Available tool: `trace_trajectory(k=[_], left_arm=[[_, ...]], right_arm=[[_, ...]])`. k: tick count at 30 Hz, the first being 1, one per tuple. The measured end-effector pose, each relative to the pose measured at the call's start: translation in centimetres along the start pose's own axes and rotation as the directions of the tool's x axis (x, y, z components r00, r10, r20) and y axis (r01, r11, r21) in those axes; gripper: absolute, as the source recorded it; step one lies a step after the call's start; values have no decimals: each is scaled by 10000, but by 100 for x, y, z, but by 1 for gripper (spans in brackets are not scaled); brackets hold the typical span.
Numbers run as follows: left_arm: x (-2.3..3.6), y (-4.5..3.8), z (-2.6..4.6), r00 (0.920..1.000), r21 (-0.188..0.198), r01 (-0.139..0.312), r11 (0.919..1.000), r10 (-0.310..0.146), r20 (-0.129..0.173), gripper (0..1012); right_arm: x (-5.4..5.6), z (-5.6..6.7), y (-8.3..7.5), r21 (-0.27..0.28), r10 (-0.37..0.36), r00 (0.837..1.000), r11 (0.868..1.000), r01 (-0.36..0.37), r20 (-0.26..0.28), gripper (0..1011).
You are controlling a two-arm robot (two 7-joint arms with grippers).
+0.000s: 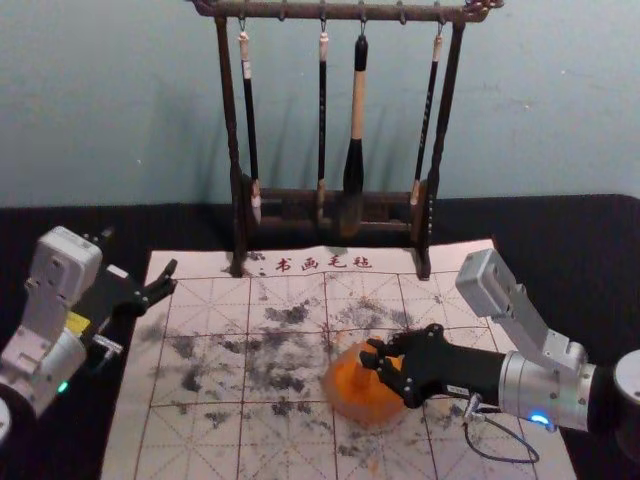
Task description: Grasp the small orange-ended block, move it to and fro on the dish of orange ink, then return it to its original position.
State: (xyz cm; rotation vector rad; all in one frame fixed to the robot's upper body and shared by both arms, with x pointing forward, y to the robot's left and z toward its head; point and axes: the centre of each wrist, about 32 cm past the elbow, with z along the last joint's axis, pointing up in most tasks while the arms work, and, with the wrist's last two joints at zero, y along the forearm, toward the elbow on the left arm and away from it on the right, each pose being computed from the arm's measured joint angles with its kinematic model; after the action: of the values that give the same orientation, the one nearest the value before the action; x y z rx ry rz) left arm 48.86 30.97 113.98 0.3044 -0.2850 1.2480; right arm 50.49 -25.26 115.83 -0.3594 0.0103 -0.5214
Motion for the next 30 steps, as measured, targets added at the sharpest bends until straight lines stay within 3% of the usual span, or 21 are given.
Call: trace_trajectory(k=[17, 30], left_arm=[[0, 0, 0, 10000, 1, 0, 10000, 0, 1, 1001], [0, 0, 0, 10000, 0, 0, 10000, 0, 1, 1001]], right_arm=[[75, -8, -35, -193, -444, 9985, 9989, 438, -331, 87], [64, 25, -146, -379, -743, 9966, 9966, 730, -348, 87]])
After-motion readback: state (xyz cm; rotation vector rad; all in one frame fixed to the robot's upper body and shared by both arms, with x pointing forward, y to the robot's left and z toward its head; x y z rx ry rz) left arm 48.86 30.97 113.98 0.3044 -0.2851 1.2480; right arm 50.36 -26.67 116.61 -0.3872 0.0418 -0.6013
